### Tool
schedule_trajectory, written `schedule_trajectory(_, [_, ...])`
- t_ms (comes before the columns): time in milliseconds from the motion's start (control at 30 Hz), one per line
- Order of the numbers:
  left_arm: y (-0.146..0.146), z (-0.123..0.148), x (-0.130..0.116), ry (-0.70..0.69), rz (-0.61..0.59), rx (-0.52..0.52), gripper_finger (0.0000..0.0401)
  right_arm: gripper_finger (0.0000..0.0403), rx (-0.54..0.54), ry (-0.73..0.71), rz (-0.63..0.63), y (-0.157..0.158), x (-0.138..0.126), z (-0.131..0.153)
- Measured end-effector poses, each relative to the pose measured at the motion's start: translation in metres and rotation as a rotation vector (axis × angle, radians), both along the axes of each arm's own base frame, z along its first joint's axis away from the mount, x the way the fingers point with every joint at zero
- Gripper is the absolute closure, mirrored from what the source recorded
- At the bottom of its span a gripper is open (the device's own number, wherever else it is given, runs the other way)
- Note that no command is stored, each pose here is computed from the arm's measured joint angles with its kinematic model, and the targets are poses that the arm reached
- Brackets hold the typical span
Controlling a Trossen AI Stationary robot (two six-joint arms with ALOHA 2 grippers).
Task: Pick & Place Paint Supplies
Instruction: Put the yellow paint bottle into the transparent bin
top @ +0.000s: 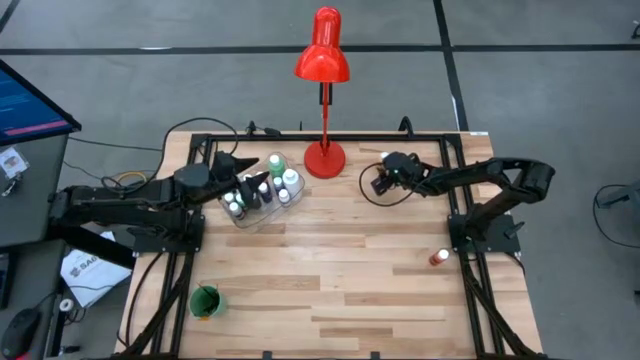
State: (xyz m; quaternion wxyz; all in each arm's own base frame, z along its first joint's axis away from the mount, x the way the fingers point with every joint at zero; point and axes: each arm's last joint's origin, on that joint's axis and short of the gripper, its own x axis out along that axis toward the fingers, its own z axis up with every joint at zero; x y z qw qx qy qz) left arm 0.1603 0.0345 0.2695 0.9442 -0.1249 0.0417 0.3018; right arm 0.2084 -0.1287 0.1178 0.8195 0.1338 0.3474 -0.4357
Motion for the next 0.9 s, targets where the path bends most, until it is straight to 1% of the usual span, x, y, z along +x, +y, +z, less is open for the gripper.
schedule_trajectory(133, [0.0, 0.0, 0.0, 0.0, 0.0, 0.0, 0.0124, 0.0295, -0.023, -0.019, 0.012, -0.001, 0.002, 0.002])
schedule_trajectory(233, [0.0, 0.0, 0.0, 0.0, 0.0, 0.0, 0.0124, 0.0334, -0.021, -0.029, 0.018, -0.001, 0.003, 0.003])
schedule_trajectory(333, [0.0, 0.0, 0.0, 0.0, 0.0, 0.0, 0.0124, 0.0355, 0.004, -0.037, 0.046, 0.0, 0.003, 0.002])
schedule_trajectory(433, [0.0, 0.0, 0.0, 0.0, 0.0, -0.001, 0.0124, 0.036, 0.031, -0.039, 0.082, 0.004, 0.005, 0.001])
schedule_trajectory(533, [0.0, 0.0, 0.0, -0.001, 0.0, -0.002, 0.0124, 0.0343, 0.087, -0.026, 0.08, 0.009, 0.004, -0.002])
schedule_trajectory(633, [0.0, 0.0, 0.0, -0.001, 0.0, -0.002, 0.0124, 0.0305, 0.153, 0.017, 0.05, 0.015, 0.0, -0.007])
schedule_trajectory(700, [0.0, 0.0, 0.0, -0.001, 0.0, -0.002, 0.0124, 0.0271, 0.171, 0.035, 0.044, 0.018, -0.001, -0.008])
schedule_trajectory(767, [0.0, 0.0, 0.0, -0.001, 0.0, -0.002, 0.0124, 0.0228, 0.167, 0.034, 0.051, 0.019, 0.0, -0.008])
schedule_trajectory(900, [0.0, 0.0, 0.0, -0.001, 0.0, -0.002, 0.0124, 0.0147, 0.117, -0.019, 0.066, 0.013, 0.004, -0.005])
